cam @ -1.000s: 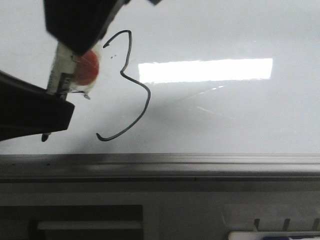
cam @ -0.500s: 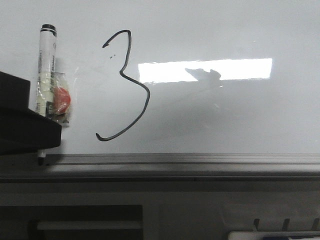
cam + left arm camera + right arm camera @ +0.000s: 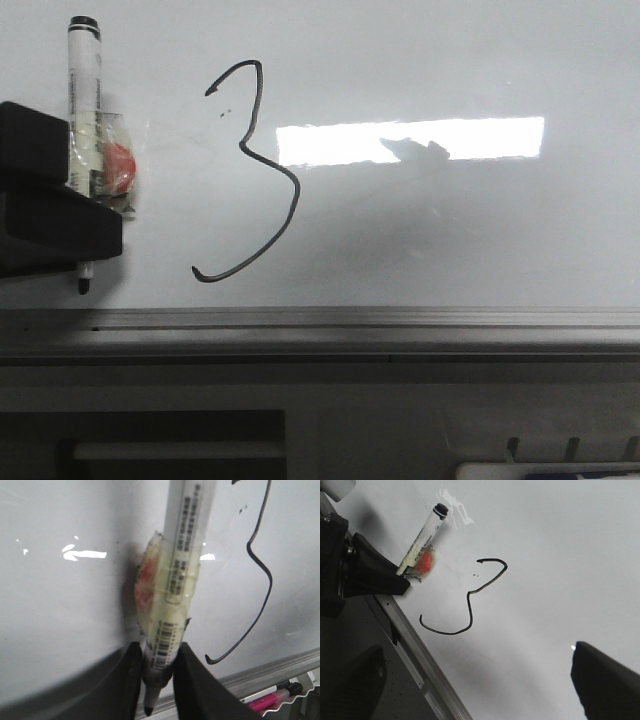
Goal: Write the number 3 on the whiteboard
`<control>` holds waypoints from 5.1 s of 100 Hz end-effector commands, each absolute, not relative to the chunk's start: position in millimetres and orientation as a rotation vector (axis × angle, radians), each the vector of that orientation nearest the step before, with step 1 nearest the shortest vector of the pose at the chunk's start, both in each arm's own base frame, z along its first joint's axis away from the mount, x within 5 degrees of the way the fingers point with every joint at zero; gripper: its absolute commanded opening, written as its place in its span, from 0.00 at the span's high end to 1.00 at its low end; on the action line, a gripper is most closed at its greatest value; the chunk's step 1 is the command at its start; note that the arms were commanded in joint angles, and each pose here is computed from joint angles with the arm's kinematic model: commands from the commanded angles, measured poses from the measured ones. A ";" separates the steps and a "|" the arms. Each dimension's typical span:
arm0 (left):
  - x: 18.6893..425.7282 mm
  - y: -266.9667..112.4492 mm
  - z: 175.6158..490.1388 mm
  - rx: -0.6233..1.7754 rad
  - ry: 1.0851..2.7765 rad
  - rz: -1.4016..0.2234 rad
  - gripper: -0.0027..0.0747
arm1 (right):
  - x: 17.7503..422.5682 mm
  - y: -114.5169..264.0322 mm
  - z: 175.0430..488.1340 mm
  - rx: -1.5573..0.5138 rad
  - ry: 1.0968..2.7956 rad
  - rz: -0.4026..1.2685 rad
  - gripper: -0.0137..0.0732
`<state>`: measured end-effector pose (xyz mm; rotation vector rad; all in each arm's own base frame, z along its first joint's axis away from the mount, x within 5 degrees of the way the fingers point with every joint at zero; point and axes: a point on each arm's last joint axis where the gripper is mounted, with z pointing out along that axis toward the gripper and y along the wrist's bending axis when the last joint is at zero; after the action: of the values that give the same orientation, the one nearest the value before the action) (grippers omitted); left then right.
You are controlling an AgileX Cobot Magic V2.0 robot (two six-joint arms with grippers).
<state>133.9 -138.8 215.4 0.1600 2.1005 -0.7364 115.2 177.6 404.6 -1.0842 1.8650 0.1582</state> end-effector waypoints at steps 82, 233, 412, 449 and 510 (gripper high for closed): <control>111.2 -103.9 291.4 0.393 1.573 -0.631 0.99 | 99.4 132.3 417.2 -0.927 1.725 0.250 0.91; 73.2 -81.7 270.4 0.668 1.505 -0.632 0.99 | 49.7 21.0 274.2 -0.734 1.402 0.409 0.91; 53.3 -0.2 185.1 -0.018 1.748 -0.017 0.99 | 49.8 20.9 274.1 -0.733 1.404 0.408 0.91; 53.3 -0.2 185.1 -0.018 1.748 -0.017 0.99 | 49.8 20.9 274.1 -0.733 1.404 0.408 0.91; 53.3 -0.2 185.1 -0.018 1.748 -0.017 0.99 | 49.9 20.8 274.0 -0.733 1.405 0.407 0.91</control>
<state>53.4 -0.3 183.0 -0.0081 1.8132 -0.0114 51.3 20.1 262.1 -0.7272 1.4743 0.4049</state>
